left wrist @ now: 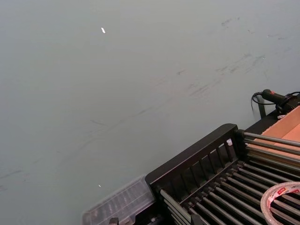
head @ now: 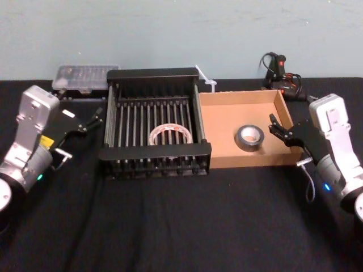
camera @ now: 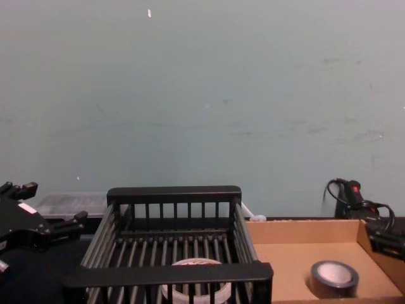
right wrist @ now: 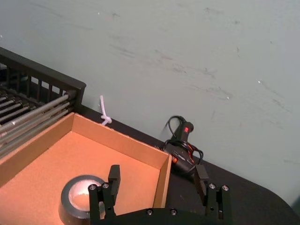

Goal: Pick up the white tape and place it into the black box , Pick up the silver tape and place it into the brown box.

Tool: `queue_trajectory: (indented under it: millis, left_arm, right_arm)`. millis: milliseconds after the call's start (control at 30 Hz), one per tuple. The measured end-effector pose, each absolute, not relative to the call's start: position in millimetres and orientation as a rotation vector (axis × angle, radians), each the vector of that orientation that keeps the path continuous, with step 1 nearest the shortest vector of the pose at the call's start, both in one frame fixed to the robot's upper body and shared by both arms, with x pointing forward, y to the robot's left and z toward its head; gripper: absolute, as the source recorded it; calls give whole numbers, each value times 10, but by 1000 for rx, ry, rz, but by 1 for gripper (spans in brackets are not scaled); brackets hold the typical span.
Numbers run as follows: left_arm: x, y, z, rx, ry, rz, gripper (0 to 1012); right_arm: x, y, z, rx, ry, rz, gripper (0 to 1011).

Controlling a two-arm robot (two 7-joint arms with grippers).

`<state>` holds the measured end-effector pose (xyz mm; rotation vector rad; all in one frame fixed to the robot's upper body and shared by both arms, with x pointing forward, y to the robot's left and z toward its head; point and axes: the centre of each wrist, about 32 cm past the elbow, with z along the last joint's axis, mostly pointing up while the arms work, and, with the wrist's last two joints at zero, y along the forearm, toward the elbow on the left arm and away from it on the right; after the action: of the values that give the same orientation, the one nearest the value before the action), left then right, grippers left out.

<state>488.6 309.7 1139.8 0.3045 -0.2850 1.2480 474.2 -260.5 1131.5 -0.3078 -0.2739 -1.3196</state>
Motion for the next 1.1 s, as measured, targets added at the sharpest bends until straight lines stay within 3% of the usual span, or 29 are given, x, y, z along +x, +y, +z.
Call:
queue_trajectory:
  millis: [1100]
  left_arm:
    - [4886,3097,11398,304,-285,1248,1001]
  right_arm:
    - [4720,-2609,11283,-308,-263,-1327,1002]
